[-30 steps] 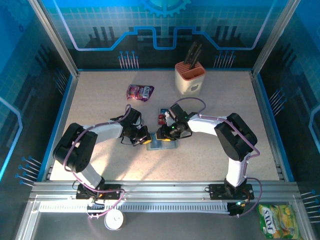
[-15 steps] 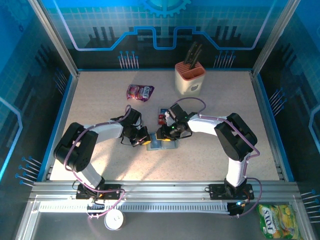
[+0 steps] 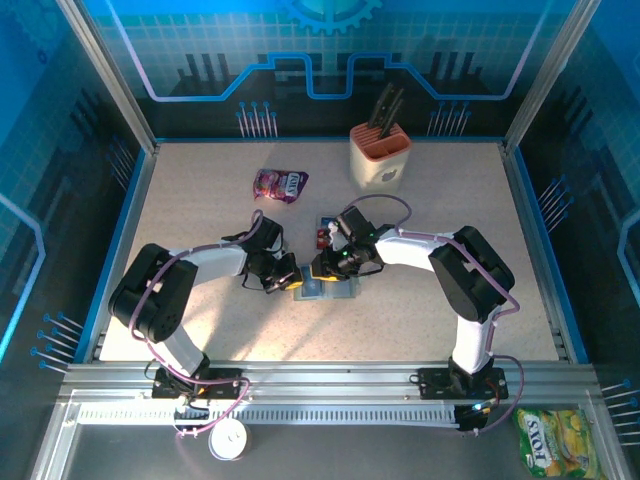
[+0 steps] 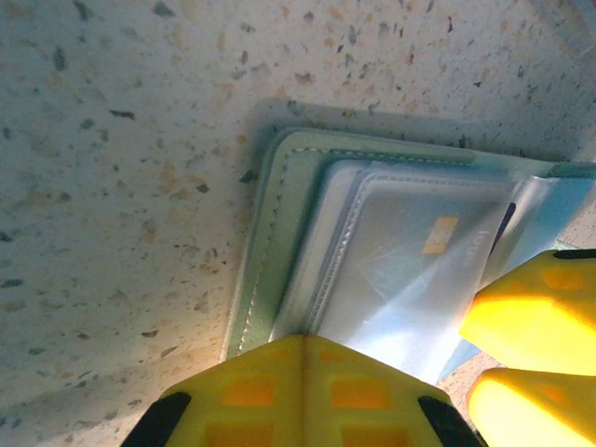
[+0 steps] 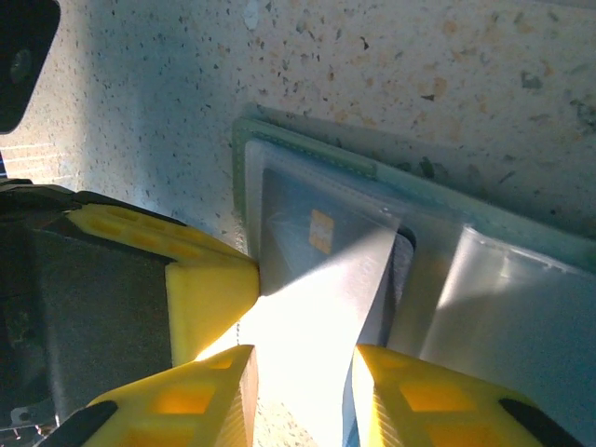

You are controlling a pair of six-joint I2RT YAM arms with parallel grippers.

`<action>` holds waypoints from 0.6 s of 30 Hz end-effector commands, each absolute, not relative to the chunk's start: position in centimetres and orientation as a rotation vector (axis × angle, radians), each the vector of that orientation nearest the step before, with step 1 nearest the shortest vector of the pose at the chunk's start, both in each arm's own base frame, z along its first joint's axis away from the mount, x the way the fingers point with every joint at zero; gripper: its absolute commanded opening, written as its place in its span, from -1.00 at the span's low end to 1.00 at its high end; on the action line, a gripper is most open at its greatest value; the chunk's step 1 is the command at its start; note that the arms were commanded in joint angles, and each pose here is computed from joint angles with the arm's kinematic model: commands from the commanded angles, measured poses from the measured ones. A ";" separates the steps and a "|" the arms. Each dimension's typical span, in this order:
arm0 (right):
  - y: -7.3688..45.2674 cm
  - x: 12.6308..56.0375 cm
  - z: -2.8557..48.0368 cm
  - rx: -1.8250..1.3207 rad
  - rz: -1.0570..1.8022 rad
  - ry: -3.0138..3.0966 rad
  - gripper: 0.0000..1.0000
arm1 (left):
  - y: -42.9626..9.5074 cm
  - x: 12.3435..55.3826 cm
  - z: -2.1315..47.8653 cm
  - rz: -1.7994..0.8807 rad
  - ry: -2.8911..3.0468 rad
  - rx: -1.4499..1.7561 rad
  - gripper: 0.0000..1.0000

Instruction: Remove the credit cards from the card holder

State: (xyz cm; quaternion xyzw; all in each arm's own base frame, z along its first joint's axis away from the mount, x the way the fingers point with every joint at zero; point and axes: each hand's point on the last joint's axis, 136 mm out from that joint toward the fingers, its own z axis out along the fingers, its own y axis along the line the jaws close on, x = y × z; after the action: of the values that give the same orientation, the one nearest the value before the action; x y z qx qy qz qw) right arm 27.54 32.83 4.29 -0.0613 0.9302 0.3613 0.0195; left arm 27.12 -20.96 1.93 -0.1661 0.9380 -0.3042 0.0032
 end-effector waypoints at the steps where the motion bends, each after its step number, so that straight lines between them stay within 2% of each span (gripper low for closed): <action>1: 33.5 27.3 4.7 -0.202 1.163 2.885 -0.34 | -20.3 26.4 0.4 -0.869 3.004 -0.519 -1.00; 13: 33.6 27.2 4.0 -0.188 1.172 2.905 -0.35 | -20.3 26.5 0.5 -0.870 3.003 -0.519 -1.00; 18: 32.9 27.1 3.7 -0.174 1.100 2.928 -0.29 | -20.3 26.4 0.5 -0.871 3.002 -0.520 -1.00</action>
State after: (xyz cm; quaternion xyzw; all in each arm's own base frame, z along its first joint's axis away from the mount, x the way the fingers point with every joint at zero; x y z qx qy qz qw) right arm 27.49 32.99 3.96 -0.0572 0.9294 0.3644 0.0129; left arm 27.32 -21.06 1.97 -0.1584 0.9391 -0.3049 0.0059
